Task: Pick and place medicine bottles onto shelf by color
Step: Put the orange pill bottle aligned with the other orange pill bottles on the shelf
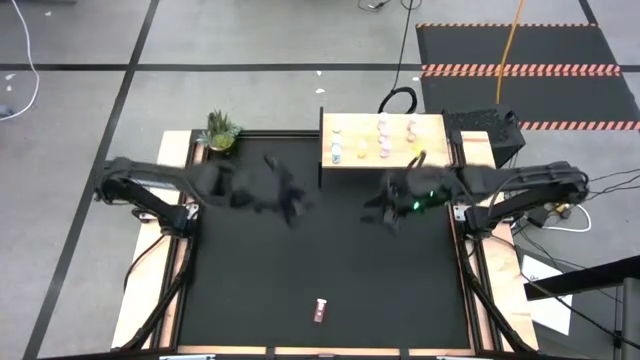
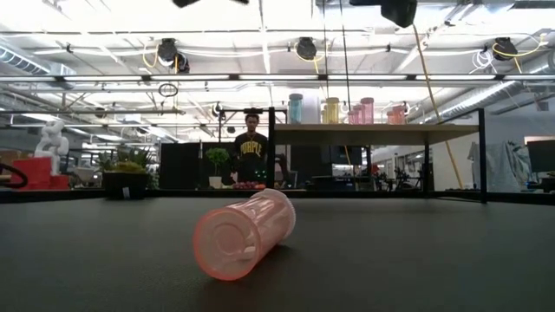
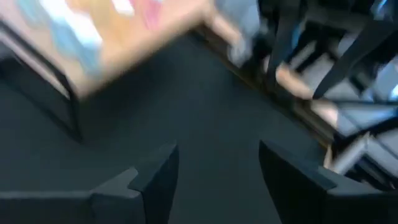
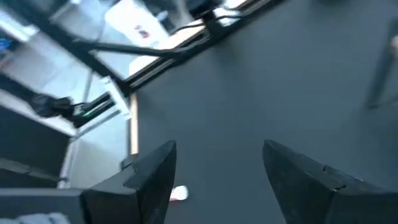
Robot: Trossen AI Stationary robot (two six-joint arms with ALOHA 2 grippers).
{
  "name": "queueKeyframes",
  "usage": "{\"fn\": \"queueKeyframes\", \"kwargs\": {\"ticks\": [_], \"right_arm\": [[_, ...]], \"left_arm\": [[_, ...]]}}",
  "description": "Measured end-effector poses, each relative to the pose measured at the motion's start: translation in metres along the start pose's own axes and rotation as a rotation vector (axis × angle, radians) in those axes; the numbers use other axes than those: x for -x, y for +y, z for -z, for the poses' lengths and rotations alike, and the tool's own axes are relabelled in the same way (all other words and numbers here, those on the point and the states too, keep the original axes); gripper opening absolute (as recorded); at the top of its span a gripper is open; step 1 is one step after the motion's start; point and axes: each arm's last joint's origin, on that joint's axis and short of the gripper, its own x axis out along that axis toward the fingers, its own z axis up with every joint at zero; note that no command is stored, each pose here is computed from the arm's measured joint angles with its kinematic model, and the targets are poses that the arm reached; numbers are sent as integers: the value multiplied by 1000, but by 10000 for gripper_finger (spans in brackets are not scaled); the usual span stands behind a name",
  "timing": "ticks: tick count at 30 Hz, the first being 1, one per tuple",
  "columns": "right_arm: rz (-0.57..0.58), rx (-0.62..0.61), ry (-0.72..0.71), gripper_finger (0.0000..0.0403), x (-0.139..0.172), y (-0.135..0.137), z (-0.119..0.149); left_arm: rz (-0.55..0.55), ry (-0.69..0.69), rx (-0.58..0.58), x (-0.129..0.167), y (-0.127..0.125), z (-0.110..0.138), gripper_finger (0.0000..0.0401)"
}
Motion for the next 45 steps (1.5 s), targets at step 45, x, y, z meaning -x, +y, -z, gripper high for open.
{"fn": "queueKeyframes", "kwargs": {"ticks": [45], "right_arm": [[-21, -241, 33, 201, -32, 30, 134]], "left_arm": [[-107, 652, 491, -165, -85, 260, 214]]}}
